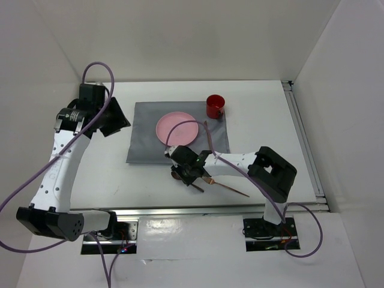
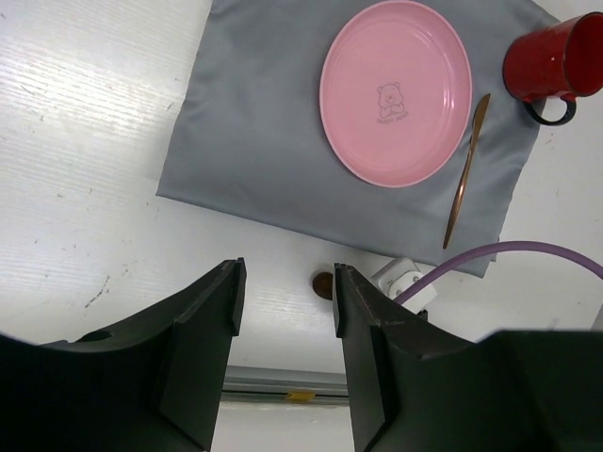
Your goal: Set the dinner table for one person
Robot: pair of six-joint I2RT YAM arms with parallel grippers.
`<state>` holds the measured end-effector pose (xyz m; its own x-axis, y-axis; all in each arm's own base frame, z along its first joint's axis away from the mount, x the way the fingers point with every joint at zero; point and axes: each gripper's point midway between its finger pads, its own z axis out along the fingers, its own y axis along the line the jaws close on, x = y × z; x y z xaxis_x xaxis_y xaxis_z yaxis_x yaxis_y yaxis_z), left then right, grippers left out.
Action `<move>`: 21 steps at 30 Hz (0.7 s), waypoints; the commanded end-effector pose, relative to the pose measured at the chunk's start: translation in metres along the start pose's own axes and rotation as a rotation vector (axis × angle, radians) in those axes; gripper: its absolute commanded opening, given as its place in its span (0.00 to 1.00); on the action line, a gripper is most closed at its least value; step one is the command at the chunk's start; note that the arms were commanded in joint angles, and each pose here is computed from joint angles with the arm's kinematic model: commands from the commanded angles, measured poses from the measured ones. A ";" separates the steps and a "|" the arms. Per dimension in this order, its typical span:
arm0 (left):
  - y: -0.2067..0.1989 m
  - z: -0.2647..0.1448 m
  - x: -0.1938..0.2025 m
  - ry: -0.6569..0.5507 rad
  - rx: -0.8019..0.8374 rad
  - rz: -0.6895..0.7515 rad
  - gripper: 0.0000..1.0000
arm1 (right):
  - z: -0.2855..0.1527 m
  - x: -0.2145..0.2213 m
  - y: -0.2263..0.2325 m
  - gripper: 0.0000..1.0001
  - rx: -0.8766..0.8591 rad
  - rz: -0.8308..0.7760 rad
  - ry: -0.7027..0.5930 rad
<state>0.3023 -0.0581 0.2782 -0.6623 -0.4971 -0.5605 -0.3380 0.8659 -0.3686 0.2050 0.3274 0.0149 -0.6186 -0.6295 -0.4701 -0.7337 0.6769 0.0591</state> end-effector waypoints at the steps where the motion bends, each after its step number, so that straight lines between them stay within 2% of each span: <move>1: -0.001 -0.014 -0.006 -0.028 0.047 0.020 0.58 | 0.011 0.012 0.006 0.28 0.000 -0.033 0.031; 4: 0.001 -0.014 -0.007 -0.028 0.048 0.020 0.58 | -0.006 -0.001 0.015 0.09 -0.009 -0.053 -0.011; 7: 0.001 -0.017 -0.008 -0.034 0.056 0.014 0.58 | -0.030 -0.017 0.020 0.00 -0.017 -0.068 -0.071; 10: -0.002 -0.017 -0.009 -0.038 0.070 0.014 0.58 | -0.058 -0.037 0.018 0.00 -0.003 -0.062 -0.138; 13: -0.001 -0.018 -0.010 -0.036 0.072 0.008 0.58 | -0.080 -0.056 -0.001 0.00 0.068 0.018 -0.197; 17: -0.003 -0.021 -0.011 -0.052 0.093 0.009 0.58 | -0.091 -0.065 -0.056 0.00 0.204 0.268 -0.188; 18: -0.001 -0.017 -0.007 -0.038 0.084 0.008 0.58 | -0.092 -0.065 -0.082 0.00 0.257 0.342 -0.184; 21: -0.003 -0.010 0.005 -0.004 0.103 0.006 0.58 | -0.085 -0.072 -0.121 0.00 0.312 0.484 -0.175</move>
<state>0.2955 -0.0560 0.2823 -0.6563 -0.5138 -0.5525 -0.3127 0.8517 -0.4206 0.2808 0.2947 0.1179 -0.7138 -0.3236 -0.6211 -0.4577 0.8868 0.0640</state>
